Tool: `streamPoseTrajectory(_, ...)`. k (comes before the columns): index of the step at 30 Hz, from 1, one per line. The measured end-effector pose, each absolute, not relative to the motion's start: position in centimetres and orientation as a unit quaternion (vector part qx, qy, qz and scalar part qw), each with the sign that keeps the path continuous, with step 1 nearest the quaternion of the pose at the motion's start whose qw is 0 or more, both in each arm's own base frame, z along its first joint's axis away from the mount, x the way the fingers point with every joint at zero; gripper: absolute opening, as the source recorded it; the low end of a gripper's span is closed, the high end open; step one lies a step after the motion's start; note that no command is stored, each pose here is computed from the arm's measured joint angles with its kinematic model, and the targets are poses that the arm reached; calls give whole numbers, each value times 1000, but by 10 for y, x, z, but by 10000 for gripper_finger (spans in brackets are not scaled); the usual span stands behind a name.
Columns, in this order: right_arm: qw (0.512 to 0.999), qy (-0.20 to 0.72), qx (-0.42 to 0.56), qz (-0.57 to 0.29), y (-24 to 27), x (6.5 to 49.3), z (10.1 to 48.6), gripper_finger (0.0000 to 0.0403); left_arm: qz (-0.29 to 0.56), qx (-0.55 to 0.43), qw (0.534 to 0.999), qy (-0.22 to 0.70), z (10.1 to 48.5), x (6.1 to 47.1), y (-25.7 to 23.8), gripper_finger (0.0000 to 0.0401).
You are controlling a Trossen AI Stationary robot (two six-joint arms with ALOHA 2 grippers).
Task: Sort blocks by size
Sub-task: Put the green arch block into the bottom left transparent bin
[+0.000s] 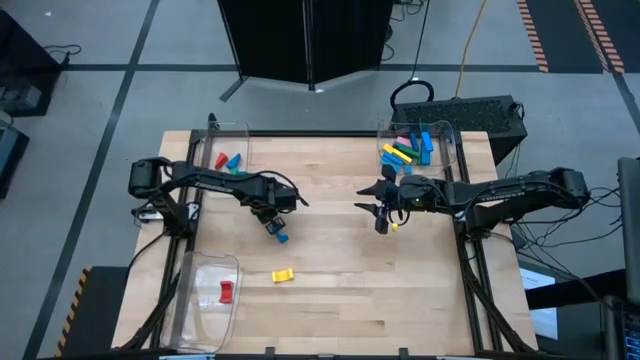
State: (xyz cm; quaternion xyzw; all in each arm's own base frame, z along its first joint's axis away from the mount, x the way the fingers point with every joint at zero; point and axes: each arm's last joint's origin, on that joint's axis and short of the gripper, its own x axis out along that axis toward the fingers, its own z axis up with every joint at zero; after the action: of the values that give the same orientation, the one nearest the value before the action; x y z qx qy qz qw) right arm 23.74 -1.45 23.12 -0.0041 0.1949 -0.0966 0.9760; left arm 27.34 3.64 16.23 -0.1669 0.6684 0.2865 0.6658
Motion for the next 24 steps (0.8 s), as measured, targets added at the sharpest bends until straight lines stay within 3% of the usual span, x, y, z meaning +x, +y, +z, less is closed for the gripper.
streamPoseTrajectory(6, 976, 195, -4, -97, -15, 237, 231, 148, 287, -181, 662, 669, 140, 261, 40, 125)
streamPoseTrajectory(18, 976, 194, -4, -97, -14, 237, 231, 148, 285, -195, 670, 658, 136, 260, 39, 124)
streamPoseTrajectory(24, 976, 194, -4, -97, -14, 237, 231, 148, 286, -202, 673, 651, 139, 259, 39, 76)
